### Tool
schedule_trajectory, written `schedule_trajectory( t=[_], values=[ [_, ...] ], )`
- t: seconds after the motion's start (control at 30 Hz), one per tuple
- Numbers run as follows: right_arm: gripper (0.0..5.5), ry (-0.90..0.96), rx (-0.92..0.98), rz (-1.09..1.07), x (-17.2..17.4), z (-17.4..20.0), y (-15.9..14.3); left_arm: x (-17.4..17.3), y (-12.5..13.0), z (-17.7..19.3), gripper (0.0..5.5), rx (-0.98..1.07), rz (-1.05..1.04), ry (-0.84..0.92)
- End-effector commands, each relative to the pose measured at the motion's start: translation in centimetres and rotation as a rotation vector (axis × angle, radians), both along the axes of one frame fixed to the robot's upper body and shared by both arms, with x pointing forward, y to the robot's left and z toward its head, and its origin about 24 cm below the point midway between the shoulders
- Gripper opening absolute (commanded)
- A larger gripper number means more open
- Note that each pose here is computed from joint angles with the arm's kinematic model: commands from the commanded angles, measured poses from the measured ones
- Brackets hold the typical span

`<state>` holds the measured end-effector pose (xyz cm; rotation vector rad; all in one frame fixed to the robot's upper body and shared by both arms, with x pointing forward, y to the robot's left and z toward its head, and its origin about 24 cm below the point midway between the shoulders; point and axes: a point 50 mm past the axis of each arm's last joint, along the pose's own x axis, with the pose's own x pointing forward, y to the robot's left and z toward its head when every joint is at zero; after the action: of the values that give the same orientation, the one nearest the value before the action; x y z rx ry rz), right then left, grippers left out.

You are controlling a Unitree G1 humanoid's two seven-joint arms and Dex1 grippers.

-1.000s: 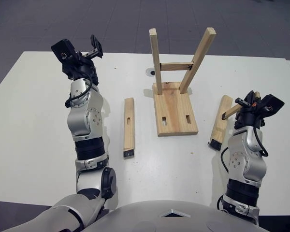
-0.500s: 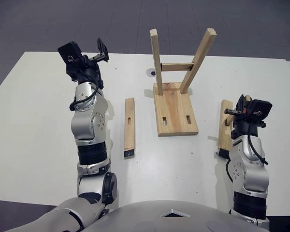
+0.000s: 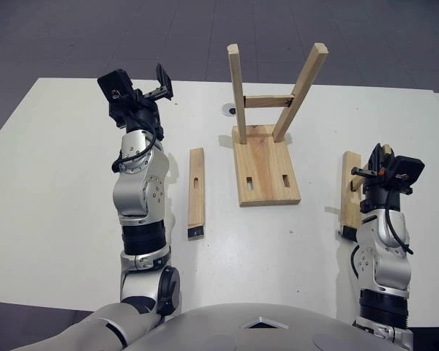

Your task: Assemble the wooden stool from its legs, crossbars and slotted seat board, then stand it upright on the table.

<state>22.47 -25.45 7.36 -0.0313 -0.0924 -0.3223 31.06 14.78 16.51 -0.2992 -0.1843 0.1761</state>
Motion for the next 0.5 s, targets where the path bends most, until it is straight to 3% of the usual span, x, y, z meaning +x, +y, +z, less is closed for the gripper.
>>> schedule_trajectory(
  t=[0.03,0.5],
  values=[
    [0.42,0.434,0.212,-0.122,-3.5,-9.3,-0.2,0.8,-1.4,1.7,5.40,0.010,-0.040,-0.044],
    [0.42,0.515,0.208,-0.075,-8.1,-13.5,0.6,0.8,-1.3,1.4,5.40,0.022,-0.036,-0.041]
  ],
)
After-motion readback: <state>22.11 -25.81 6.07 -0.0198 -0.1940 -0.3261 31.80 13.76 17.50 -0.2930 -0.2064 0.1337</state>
